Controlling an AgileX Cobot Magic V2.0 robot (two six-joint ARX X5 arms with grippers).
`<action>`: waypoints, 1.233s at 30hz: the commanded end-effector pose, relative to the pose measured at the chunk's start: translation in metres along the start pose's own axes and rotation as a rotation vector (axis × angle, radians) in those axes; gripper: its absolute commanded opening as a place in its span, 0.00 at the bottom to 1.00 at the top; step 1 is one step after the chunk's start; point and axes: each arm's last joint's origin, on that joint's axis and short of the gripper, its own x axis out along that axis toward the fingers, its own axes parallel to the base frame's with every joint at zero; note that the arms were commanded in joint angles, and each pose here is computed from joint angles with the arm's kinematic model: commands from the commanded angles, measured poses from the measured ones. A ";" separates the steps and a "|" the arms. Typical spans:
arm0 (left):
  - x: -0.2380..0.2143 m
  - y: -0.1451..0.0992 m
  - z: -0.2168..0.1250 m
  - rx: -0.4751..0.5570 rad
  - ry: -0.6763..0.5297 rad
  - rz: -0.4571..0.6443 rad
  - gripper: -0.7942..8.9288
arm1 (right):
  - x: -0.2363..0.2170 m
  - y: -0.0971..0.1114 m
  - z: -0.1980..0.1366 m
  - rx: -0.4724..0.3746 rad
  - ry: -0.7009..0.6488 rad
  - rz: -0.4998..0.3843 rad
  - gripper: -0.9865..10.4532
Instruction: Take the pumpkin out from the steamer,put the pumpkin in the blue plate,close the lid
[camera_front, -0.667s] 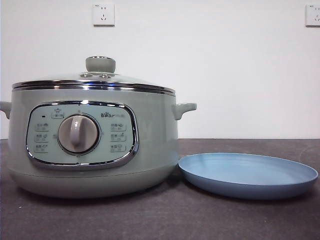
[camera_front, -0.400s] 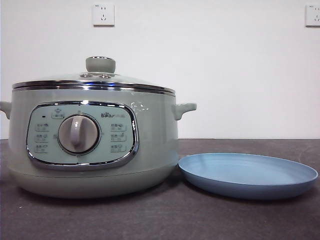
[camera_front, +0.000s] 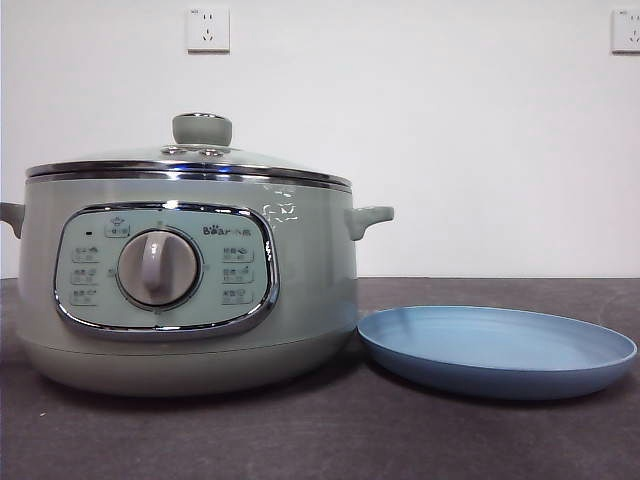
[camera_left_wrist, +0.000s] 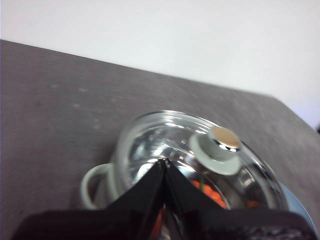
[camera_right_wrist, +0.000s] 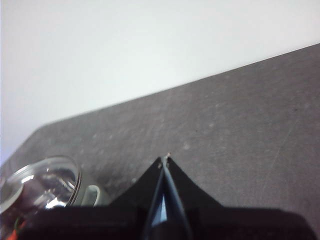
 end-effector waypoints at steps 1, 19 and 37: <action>0.005 -0.003 0.013 0.088 0.025 -0.045 0.07 | 0.007 0.004 0.013 -0.096 0.043 0.018 0.08; 0.018 -0.011 0.044 0.046 0.091 -0.179 0.53 | 0.043 0.010 0.037 -0.175 0.271 0.174 0.37; 0.071 -0.039 0.073 0.117 0.239 -0.230 0.53 | 0.043 0.010 0.036 -0.145 0.275 0.176 0.47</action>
